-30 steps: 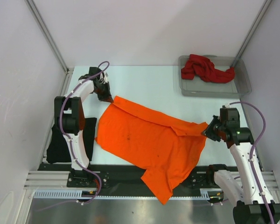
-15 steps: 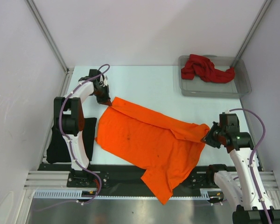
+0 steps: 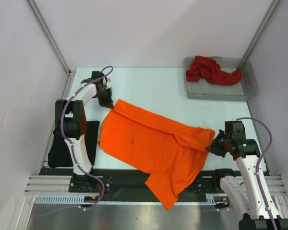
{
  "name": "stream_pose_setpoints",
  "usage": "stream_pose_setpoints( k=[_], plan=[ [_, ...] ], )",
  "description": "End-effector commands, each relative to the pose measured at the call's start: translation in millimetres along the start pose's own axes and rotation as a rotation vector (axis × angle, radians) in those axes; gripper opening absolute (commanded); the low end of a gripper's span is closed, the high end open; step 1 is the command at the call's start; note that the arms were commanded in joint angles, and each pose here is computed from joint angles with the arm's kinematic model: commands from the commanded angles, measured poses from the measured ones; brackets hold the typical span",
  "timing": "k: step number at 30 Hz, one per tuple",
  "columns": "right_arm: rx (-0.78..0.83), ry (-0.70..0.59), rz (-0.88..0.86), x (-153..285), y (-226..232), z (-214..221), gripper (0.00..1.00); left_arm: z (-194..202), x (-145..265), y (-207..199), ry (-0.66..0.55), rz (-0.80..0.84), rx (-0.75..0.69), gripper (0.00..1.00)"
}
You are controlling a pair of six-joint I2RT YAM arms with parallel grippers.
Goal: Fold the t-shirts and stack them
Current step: Fold the tshirt
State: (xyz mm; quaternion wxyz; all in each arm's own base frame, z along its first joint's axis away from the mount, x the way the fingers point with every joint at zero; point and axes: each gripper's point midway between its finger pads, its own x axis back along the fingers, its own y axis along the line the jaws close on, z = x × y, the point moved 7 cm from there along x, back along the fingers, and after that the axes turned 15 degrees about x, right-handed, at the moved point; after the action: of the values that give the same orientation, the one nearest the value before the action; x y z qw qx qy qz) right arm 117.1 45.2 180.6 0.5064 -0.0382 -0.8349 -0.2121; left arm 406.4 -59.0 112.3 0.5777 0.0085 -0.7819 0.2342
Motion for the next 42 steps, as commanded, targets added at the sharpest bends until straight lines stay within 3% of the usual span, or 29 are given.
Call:
stream_pose_setpoints(
  k=[1, 23, 30, 35, 37, 39, 42],
  plan=[
    [-0.049, 0.018, 0.005, 0, 0, 6, 0.0, -9, 12, 0, -0.051, -0.005, -0.025, 0.0],
    [-0.174, 0.048, 0.007, -5, 6, 17, 0.0, -9, 5, 7, -0.057, -0.038, -0.03, 0.03],
    [-0.162, 0.086, 0.011, -4, 6, 21, 0.01, -7, -3, 11, -0.039, -0.051, -0.016, 0.11],
    [-0.092, 0.095, -0.02, 3, 10, 17, 0.31, -14, 9, 11, -0.085, -0.098, -0.012, 0.33],
    [-0.034, 0.073, 0.005, 10, 11, 7, 0.52, -21, 28, 6, -0.139, -0.104, -0.013, 0.37],
    [0.044, 0.0, 0.069, 23, 12, -16, 0.66, -25, 44, -2, -0.189, -0.081, -0.002, 0.42],
    [0.092, -0.078, 0.13, 18, 18, -53, 0.73, -22, 61, -23, -0.222, 0.044, -0.006, 0.45]
  ],
)
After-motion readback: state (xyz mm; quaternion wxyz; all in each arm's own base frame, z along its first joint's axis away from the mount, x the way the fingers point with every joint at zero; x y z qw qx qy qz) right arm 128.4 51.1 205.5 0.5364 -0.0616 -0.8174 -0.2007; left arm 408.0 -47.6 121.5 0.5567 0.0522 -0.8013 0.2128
